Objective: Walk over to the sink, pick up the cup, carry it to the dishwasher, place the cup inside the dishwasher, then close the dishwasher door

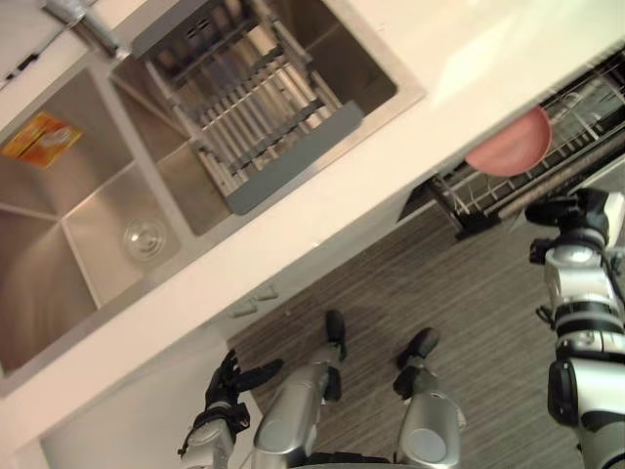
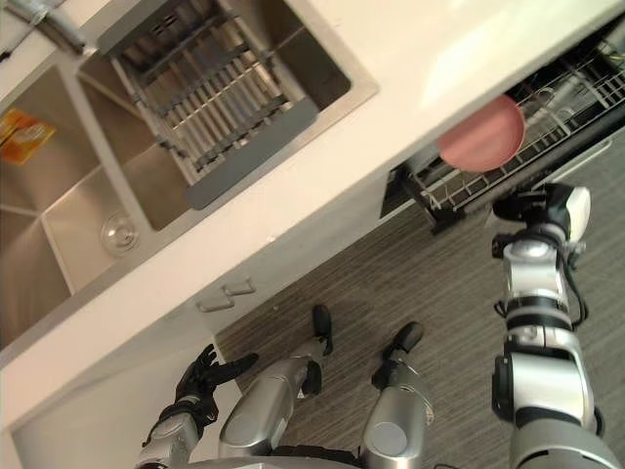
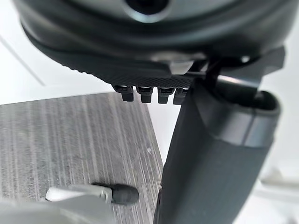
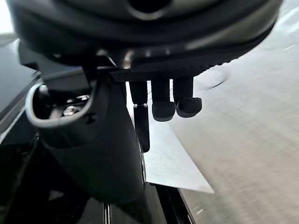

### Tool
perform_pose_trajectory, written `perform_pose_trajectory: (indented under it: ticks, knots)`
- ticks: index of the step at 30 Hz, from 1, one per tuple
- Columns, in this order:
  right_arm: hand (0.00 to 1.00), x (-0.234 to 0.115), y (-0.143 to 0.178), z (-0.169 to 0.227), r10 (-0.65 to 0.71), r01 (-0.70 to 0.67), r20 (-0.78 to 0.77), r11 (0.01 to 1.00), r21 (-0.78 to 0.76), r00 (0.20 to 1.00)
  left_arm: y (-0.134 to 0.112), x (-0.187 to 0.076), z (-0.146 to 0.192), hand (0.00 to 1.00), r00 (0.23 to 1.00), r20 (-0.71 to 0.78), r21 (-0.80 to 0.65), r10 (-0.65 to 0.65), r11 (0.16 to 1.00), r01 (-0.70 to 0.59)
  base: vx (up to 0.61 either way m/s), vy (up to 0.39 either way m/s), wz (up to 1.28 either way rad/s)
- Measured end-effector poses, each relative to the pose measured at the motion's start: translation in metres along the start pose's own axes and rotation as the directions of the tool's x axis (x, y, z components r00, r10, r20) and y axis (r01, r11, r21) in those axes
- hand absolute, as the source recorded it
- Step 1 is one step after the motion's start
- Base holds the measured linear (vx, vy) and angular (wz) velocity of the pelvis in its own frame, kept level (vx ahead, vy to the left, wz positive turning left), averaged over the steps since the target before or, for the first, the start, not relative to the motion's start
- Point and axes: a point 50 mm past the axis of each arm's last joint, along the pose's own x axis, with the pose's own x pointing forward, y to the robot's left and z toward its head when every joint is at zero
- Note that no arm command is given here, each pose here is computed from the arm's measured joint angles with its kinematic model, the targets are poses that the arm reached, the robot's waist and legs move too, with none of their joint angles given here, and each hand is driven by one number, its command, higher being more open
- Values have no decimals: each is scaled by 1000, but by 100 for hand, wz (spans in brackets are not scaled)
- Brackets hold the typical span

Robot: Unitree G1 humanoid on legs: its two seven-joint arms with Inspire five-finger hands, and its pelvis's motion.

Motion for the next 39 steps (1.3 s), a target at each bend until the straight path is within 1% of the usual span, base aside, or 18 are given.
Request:
perform_pose_trajectory:
  ticks: [3, 4, 9, 13, 16, 18, 20, 21, 22, 23, 24, 26, 27, 28, 29, 34, 37, 39]
  knots:
    - [0, 5, -7, 24, -28, 28, 47, 1000, 1, 998, 0, 0, 0, 100, 1000, -7, 0, -6, 1000, 6, 13, -128, 56]
    - [100, 8, -13, 28, -54, 54, 29, 999, 1, 998, 0, 0, -2, 100, 1000, -15, 0, -11, 1000, 11, 27, -141, 37]
    - [100, 7, -7, 13, -8, 8, -2, 1000, -31, 1000, -1, -5, -15, 100, 997, -59, 1, -46, 999, 47, 17, -134, 13]
    - [100, -9, 11, -22, 53, -52, 23, 999, -14, 998, 0, -7, -19, 100, 995, -72, -2, -64, 998, 64, 3, -124, -4]
    - [100, -43, 41, -73, 160, -160, -12, 986, 42, 987, 6, -11, -27, 100, 995, -89, 0, -49, 999, 49, 24, -118, -9]
    - [100, -87, 67, -122, 259, -245, -95, 960, 138, 961, 14, -15, -33, 100, 995, -99, -11, -26, 1000, 25, 25, -101, -19]
    - [100, -137, 86, -175, 365, -299, -245, 916, 269, 898, 19, -18, -39, 100, 993, -116, -14, -10, 1000, 9, 46, -92, -21]
    - [100, -152, 88, -191, 401, -302, -300, 896, 326, 865, 19, -19, -40, 100, 993, -119, -19, -8, 1000, 6, 50, -83, -21]
    - [100, -182, 92, -222, 464, -285, -405, 858, 428, 788, 24, -20, -41, 100, 993, -116, -39, 10, 999, -14, 25, -52, -27]
    - [100, -211, 92, -251, 504, -263, -500, 840, 475, 704, 28, -20, -41, 100, 993, -114, -51, 30, 998, -36, 12, -44, -30]
    - [100, -225, 91, -263, 515, -254, -542, 837, 484, 664, 30, -21, -42, 100, 993, -112, -56, 38, 997, -45, -9, -27, -29]
    - [100, -269, 80, -302, 536, -235, -669, 838, 492, 515, 35, -22, -47, 100, 991, -117, -60, 59, 996, -66, -15, -9, -19]
    - [100, -279, 76, -310, 538, -222, -692, 839, 498, 482, 36, -22, -48, 100, 991, -119, -59, 62, 996, -69, -12, 1, -19]
    - [100, -290, 70, -319, 540, -141, -718, 831, 538, 440, 37, -23, -51, 100, 990, -123, -63, 71, 995, -80, -28, 4, -25]
    - [100, -292, 67, -323, 540, -126, -720, 829, 545, 437, 39, -24, -54, 100, 988, -134, -69, 83, 993, -93, -34, 4, -25]
    - [100, -304, 65, -327, 612, -165, -705, 784, 598, 358, 51, -27, -62, 100, 978, -166, -70, 126, 988, -139, -7, 8, 0]
    - [100, -304, 61, -330, 611, -160, -719, 787, 596, 332, 54, -28, -64, 100, 975, -177, -58, 133, 988, -145, 30, 76, 26]
    - [100, -309, 50, -337, 582, -105, -749, 806, 582, 315, 57, -30, -66, 100, 972, -188, -37, 140, 988, -149, 114, 155, 52]
